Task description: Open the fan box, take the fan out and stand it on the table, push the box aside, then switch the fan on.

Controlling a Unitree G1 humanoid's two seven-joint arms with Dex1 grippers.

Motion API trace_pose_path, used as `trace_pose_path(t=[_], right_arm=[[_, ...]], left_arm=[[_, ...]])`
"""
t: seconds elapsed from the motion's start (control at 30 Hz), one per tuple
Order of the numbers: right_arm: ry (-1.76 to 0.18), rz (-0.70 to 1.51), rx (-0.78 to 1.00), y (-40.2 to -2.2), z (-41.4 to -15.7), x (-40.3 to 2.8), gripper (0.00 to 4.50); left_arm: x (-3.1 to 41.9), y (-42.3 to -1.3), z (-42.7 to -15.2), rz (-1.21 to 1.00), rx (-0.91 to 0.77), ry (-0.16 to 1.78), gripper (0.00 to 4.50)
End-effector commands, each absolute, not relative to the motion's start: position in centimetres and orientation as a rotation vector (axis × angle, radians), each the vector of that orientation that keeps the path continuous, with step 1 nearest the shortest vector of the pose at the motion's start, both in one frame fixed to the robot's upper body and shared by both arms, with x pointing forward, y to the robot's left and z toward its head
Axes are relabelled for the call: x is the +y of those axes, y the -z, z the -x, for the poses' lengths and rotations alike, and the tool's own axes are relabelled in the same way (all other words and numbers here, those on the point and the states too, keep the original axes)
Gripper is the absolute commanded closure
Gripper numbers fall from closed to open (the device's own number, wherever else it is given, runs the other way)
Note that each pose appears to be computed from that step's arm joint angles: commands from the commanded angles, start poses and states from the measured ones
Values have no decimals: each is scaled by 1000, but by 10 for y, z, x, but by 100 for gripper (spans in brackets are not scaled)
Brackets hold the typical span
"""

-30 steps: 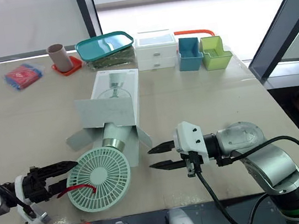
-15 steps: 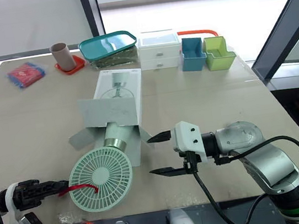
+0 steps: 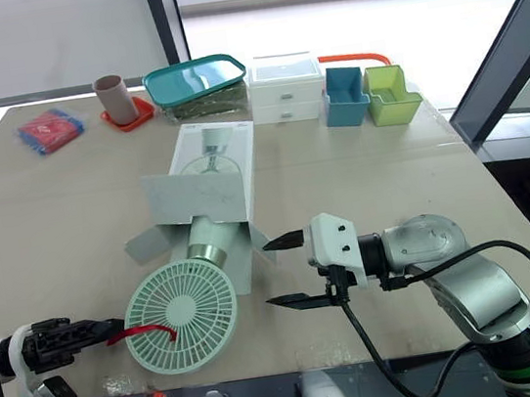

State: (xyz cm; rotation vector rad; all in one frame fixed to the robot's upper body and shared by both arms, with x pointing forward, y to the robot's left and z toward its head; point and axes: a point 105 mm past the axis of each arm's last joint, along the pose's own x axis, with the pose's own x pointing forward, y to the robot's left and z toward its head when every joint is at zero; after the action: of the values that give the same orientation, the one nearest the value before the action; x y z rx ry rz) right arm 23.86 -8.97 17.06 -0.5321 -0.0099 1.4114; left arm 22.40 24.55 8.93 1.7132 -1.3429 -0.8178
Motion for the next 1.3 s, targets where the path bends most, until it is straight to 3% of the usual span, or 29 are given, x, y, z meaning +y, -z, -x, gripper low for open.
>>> trace_pose_path(t=[0.03, 0.93, 1.17, 1.23, 1.3], right_arm=[[-1416, 550, -50, -177, -236, -86, 67], [-1404, 556, -59, -176, -237, -84, 67], [-1396, 556, -62, -176, -239, -84, 67], [-1399, 554, -61, -176, -239, -83, 67], [-1403, 555, -61, -176, -239, -82, 67]], left_arm=[[251, -103, -219, -1642, -1388, 798, 0], [254, -107, -219, -1601, -1330, 761, 0], [270, -114, -236, -1589, -1139, 565, 0], [236, -124, -271, -1554, -1152, 502, 0], [218, -134, -287, -1533, -1157, 485, 0]])
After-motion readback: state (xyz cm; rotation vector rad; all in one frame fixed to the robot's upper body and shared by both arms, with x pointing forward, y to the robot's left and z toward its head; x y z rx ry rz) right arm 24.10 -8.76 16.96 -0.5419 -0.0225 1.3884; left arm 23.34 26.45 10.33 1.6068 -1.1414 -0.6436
